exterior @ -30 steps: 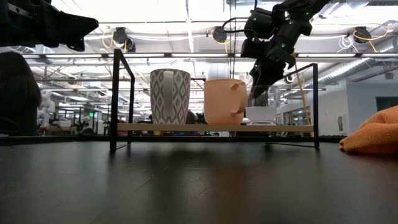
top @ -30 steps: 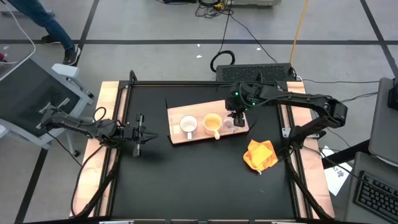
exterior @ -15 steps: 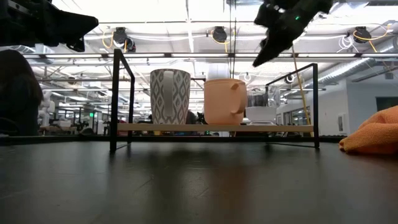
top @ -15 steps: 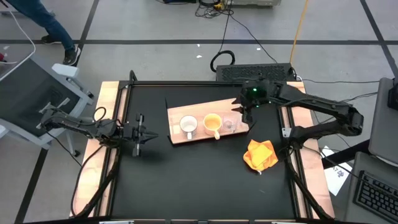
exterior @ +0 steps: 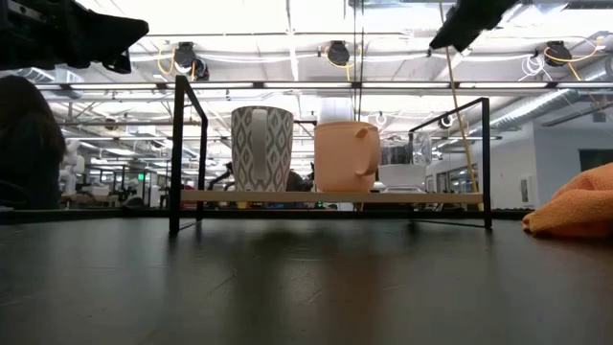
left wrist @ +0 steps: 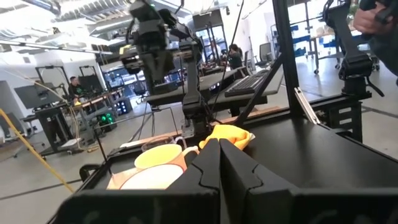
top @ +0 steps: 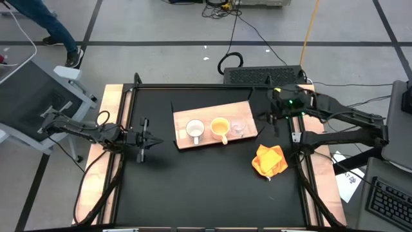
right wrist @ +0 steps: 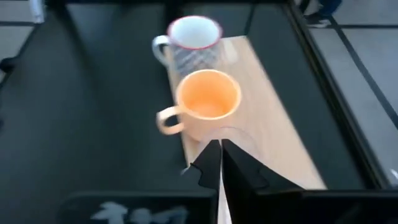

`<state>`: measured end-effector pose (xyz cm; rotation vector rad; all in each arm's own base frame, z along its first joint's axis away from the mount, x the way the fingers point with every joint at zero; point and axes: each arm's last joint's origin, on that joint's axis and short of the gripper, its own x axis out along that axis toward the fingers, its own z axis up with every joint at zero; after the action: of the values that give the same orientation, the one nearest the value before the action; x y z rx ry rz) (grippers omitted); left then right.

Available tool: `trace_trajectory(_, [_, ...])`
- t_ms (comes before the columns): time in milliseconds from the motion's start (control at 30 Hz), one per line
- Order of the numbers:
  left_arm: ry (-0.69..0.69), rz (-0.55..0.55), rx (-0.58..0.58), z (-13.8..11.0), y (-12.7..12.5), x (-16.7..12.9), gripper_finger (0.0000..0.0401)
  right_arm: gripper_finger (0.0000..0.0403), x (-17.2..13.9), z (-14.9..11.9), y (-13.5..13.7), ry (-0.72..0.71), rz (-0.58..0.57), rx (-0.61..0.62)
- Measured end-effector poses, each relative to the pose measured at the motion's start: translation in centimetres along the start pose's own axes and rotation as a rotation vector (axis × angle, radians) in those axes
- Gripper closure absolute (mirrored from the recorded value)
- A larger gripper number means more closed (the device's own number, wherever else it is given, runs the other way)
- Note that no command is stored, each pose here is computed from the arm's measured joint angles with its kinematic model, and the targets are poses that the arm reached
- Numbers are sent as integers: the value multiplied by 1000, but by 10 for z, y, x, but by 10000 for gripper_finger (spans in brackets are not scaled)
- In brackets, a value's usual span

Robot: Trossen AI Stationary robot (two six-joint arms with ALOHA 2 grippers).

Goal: Stack small to large cups/mugs on shelf
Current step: Return to Home Position

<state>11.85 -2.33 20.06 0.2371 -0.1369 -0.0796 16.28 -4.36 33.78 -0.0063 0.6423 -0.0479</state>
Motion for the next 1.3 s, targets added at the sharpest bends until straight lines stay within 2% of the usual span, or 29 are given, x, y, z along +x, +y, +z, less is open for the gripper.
trace_trajectory(233, [0, 1, -8, 0, 0, 0, 400, 402, -3, -29, 19, -55, 64, 1])
trace_trajectory(533, [8, 18, -44, 0, 0, 0, 400, 403, 10, -68, 38, -141, 166, 26])
trace_trajectory(1033, [24, -8, -30, -1, -4, -1, 401, 403, 19, -113, 60, -299, 337, -2])
trace_trajectory(1300, [29, 4, -30, -2, -4, -1, 401, 403, 39, -135, 69, -357, 399, -18])
